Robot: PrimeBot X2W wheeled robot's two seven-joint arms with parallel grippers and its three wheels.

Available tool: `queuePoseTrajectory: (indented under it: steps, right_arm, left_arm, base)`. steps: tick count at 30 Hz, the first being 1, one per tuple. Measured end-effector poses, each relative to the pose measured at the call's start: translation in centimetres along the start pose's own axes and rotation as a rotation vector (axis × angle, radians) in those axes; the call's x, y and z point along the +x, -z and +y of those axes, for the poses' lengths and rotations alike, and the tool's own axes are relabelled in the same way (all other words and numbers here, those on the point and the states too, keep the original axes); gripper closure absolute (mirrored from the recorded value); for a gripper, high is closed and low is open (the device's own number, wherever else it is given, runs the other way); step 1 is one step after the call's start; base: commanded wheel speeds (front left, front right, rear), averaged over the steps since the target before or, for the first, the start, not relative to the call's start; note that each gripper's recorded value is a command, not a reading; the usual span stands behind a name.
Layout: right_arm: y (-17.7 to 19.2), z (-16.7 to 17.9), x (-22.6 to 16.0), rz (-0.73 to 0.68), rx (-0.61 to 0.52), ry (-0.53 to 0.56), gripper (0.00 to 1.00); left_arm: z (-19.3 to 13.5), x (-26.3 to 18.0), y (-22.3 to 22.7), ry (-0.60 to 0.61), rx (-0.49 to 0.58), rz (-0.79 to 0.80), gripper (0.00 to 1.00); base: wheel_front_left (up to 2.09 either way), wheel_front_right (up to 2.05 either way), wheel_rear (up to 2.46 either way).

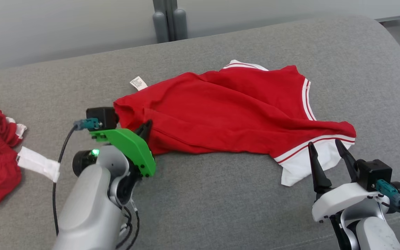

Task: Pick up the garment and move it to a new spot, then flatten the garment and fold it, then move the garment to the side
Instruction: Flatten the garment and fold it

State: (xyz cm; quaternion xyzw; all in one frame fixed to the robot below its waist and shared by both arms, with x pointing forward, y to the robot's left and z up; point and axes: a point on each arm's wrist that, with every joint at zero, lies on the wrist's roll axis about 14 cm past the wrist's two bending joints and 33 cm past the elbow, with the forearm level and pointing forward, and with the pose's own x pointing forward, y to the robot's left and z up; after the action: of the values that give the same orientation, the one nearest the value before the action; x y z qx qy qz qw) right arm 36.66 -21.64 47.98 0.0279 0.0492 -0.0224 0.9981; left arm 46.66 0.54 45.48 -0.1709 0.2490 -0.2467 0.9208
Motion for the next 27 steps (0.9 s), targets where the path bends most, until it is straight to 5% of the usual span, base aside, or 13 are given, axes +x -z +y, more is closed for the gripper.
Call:
queuePoseTrajectory:
  steps: [6, 9, 17, 27]
  right_arm:
    - [-0.2, 1.9, 1.0, -0.007, 0.008, -0.057, 0.0]
    - [-0.3, 2.9, 1.5, -0.007, 0.011, -0.087, 0.0]
    - [-0.2, 4.3, 2.2, -0.004, 0.014, -0.127, 0.0]
    - [0.0, 3.9, 2.2, 0.004, 0.015, -0.114, 0.0]
  left_arm:
    - [0.1, -4.1, 3.6, -0.009, -0.039, -0.006, 0.99]
    - [1.0, -6.3, 6.3, -0.057, -0.063, 0.046, 0.0]
    - [1.2, -10.8, 12.7, -0.126, -0.142, 0.255, 0.0]
    - [4.1, -8.3, 4.5, -0.186, -0.077, 0.1, 0.0]
  base:
    - [0.0, 0.0, 0.0]
    - [0.0, 0.0, 0.0]
    - [0.0, 0.0, 0.0]
    - [0.0, 0.0, 0.0]
